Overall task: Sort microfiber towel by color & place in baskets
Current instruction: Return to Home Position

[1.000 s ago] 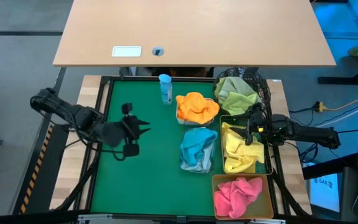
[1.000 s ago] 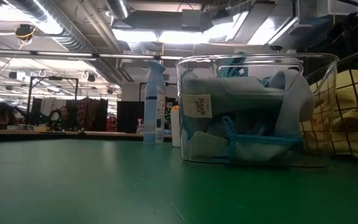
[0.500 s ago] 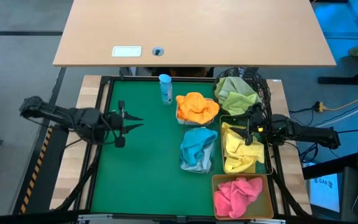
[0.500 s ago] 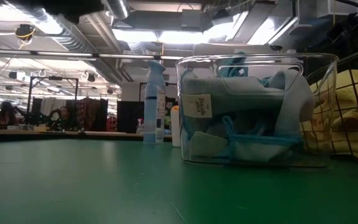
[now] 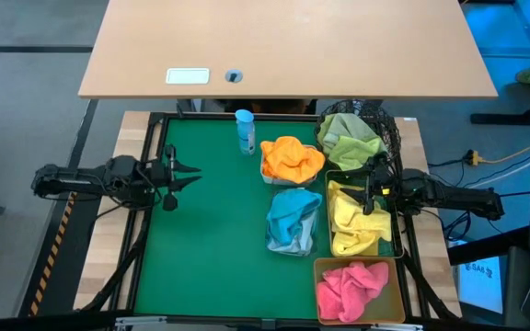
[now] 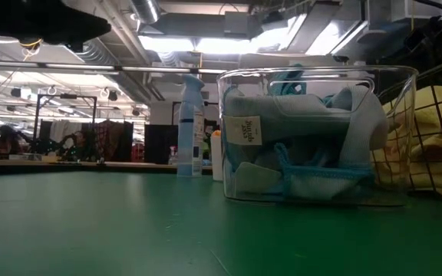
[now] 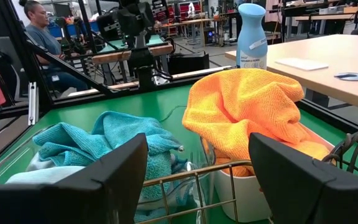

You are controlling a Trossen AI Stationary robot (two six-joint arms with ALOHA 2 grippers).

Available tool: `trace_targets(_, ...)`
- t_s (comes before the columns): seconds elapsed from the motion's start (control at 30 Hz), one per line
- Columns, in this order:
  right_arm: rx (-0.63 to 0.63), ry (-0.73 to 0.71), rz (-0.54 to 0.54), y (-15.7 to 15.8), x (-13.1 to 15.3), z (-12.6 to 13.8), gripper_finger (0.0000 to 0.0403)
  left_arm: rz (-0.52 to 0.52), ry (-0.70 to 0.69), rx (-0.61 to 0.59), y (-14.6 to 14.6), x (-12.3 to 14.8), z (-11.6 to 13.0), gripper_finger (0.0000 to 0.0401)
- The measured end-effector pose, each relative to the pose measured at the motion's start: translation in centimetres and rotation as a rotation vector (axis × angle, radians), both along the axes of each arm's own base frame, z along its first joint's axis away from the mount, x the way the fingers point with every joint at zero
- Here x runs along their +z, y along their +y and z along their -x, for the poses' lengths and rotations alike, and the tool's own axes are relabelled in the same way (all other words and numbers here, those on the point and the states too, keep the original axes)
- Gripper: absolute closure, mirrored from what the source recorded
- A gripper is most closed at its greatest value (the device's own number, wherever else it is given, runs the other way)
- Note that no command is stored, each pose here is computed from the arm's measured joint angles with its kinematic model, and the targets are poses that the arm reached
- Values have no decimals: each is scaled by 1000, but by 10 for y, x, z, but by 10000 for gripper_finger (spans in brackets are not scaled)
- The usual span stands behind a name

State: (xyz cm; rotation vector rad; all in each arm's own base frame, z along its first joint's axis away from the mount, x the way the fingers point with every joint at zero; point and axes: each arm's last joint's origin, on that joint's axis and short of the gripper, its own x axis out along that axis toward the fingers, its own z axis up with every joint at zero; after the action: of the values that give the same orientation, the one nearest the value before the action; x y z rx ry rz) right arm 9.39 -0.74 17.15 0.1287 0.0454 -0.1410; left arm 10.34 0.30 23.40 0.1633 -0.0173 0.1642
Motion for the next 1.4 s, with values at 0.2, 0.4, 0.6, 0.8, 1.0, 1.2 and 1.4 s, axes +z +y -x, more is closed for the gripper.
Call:
trace_targets(0.2, 0, 0, 0, 0, 0, 0, 126, -7, -49, 3, 0, -17, 10, 324)
trace_targets(0.4, 0, 0, 0, 0, 0, 0, 126, -9, -92, 16, 1, -38, 13, 324)
trace_targets(0.6, 0, 0, -2, 0, 0, 0, 126, -68, -115, 40, 3, -43, 11, 324)
trace_targets(0.8, -1, 0, -4, 0, 0, 0, 126, -96, -144, 28, 6, -50, 8, 324)
trace_targets(1.0, -1, 0, -4, 0, 0, 0, 126, -63, -139, 32, 10, -52, 8, 324)
trace_targets(1.2, 0, 1, 2, 0, 0, 0, 126, 63, 6, -1, 11, -67, 7, 324)
trace_targets(1.4, 0, 2, 3, 0, 0, 0, 126, 32, 14, -14, 10, -67, 7, 324)
